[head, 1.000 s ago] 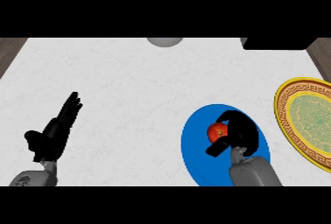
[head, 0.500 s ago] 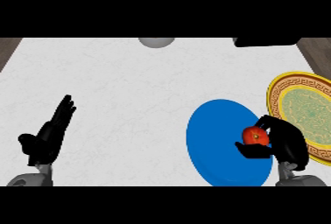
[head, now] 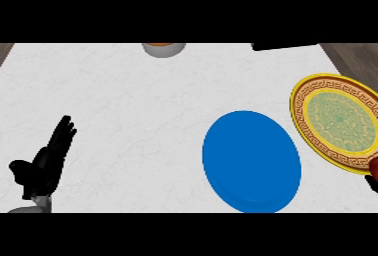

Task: Pick the tomato from the plate and place it in the plate

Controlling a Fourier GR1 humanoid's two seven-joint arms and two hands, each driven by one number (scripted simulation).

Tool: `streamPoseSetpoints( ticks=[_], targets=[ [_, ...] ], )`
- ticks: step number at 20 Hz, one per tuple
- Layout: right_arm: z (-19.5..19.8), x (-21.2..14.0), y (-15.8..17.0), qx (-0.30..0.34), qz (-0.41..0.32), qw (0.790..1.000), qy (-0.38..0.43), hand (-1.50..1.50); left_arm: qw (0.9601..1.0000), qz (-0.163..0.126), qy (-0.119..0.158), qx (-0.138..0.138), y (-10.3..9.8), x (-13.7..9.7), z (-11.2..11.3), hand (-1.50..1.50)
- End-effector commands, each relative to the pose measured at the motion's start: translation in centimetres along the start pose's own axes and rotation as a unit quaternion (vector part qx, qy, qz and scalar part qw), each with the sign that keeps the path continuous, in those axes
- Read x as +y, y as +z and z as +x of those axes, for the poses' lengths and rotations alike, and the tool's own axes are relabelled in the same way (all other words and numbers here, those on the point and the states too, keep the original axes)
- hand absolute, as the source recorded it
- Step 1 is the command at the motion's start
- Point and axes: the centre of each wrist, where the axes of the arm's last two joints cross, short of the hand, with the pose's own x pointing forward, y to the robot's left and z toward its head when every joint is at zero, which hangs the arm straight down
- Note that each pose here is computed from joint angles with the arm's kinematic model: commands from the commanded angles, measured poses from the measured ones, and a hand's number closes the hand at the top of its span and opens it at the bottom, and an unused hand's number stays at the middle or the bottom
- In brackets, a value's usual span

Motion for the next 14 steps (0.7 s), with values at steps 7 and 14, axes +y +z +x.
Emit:
streamPoseSetpoints(
  ticks=[7,14],
  targets=[
    [-12.4,-12.8,3.2,-0.116,-0.153,0.979,-0.066,1.50,1.0000,-0.003,0.001,-0.007,0.4,0.7,0.1,0.00],
    [-20.0,-17.4,7.0,-0.130,-0.177,0.969,-0.114,1.50,0.9983,-0.047,-0.007,-0.033,-0.9,-2.4,1.7,0.00]
  ],
)
